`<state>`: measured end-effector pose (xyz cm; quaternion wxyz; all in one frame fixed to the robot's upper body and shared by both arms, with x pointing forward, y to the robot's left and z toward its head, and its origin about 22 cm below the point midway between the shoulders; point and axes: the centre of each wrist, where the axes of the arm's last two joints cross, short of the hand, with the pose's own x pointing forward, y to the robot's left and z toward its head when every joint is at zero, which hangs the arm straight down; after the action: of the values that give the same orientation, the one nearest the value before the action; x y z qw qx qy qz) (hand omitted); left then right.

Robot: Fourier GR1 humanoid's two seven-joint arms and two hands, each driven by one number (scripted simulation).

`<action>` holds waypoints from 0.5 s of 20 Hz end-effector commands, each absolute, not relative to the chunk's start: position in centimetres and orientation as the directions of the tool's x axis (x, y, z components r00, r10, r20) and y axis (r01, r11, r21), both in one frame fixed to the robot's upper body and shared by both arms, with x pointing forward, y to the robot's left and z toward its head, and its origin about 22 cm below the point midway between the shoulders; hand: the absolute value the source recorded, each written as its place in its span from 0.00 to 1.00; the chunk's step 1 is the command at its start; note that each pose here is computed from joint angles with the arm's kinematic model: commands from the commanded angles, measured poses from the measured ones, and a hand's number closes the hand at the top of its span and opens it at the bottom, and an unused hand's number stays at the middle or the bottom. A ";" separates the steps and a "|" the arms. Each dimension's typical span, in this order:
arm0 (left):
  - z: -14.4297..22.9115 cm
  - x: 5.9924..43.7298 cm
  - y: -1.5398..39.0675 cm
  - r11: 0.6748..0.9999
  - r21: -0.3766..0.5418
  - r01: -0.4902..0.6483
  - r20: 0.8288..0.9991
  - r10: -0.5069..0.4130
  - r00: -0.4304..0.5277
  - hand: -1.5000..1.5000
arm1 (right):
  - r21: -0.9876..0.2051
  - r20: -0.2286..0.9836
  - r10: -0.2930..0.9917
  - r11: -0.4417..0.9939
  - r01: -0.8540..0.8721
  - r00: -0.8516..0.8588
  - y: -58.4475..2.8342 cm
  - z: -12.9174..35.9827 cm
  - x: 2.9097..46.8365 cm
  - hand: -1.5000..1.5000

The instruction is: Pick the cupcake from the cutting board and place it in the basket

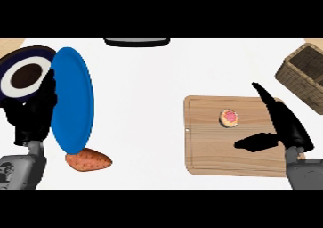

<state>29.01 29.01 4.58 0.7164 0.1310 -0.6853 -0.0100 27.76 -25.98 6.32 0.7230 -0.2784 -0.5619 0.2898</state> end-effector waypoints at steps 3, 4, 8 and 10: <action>5.5 28.7 30.0 0.966 0.217 -0.139 0.975 -0.210 0.067 0.50 | -0.717 0.665 0.720 0.689 -0.099 0.199 -23.8 4.4 28.7 0.00; 5.4 27.7 29.2 0.968 0.196 -0.158 0.980 -0.191 0.050 0.50 | -0.726 0.649 0.731 0.678 -0.116 0.211 -24.8 4.5 26.8 0.00; 4.7 28.0 29.0 0.966 0.192 -0.175 0.981 -0.183 0.067 0.50 | -0.734 0.631 0.738 0.668 -0.125 0.240 -23.3 5.0 29.6 0.00; 4.0 27.3 30.2 0.963 0.213 -0.162 0.977 -0.206 0.059 0.50 | -0.760 0.601 0.764 0.637 -0.129 0.233 -25.5 3.8 29.7 0.00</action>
<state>28.50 29.45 4.50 0.7161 0.1309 -0.6856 -0.0109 28.33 -24.86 4.37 0.7289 -0.2847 -0.5489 0.2939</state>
